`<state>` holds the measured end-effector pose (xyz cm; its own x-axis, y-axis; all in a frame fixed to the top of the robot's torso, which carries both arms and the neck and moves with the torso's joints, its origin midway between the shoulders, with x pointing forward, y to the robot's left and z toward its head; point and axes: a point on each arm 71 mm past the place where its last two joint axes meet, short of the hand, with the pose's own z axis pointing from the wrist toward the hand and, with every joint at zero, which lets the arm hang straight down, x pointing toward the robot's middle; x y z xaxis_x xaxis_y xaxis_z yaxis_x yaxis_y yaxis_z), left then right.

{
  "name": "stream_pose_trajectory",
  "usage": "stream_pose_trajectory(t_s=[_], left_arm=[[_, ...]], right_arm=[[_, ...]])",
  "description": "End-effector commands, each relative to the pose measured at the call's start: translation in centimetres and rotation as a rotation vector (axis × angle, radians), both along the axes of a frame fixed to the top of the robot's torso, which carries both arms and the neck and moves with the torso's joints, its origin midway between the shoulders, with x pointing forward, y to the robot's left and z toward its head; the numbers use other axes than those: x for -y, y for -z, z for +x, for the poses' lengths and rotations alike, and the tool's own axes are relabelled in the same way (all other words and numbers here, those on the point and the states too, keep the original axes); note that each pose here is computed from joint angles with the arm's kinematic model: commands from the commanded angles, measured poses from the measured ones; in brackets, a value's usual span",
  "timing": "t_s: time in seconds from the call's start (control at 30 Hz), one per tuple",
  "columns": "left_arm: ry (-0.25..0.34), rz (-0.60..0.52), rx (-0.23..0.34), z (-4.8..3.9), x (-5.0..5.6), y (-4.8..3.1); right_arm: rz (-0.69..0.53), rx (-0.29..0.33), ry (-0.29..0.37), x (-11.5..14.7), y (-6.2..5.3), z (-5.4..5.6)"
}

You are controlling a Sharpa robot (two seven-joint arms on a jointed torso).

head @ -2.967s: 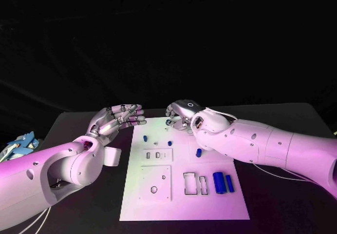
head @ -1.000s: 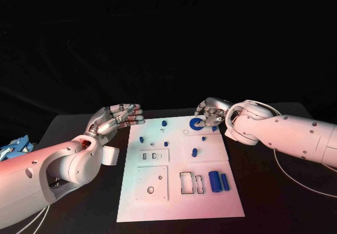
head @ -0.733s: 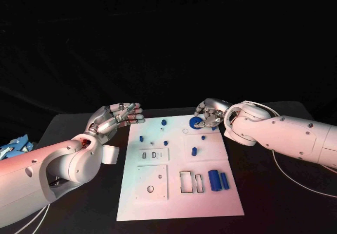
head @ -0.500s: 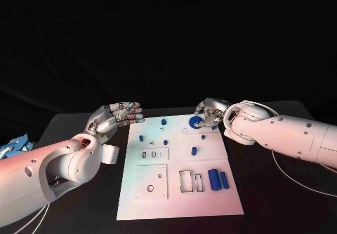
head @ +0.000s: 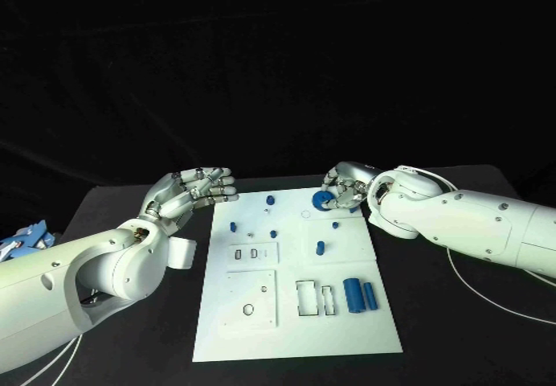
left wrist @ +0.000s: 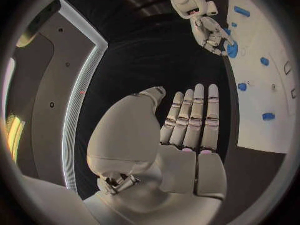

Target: Assemble the parts on the task board

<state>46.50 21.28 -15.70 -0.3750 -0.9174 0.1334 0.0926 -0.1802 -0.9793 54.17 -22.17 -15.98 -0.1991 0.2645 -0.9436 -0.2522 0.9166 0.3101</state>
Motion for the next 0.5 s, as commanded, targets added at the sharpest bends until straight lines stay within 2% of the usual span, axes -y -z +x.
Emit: stream_pose_trajectory(t_s=[0.03, 0.33, 0.5], left_arm=[[0.018, -0.013, 0.010, -0.04, 0.16, -0.15], [0.016, -0.011, 0.009, -0.02, 0.10, -0.14], [0.016, -0.011, 0.009, -0.01, 0.08, -0.13]], right_arm=[[-0.018, -0.006, -0.001, -0.06, 0.32, -0.04], [-0.022, -0.007, -0.007, -0.10, 0.52, -0.09], [-0.039, 0.012, -0.015, -0.18, 0.47, -0.15]])
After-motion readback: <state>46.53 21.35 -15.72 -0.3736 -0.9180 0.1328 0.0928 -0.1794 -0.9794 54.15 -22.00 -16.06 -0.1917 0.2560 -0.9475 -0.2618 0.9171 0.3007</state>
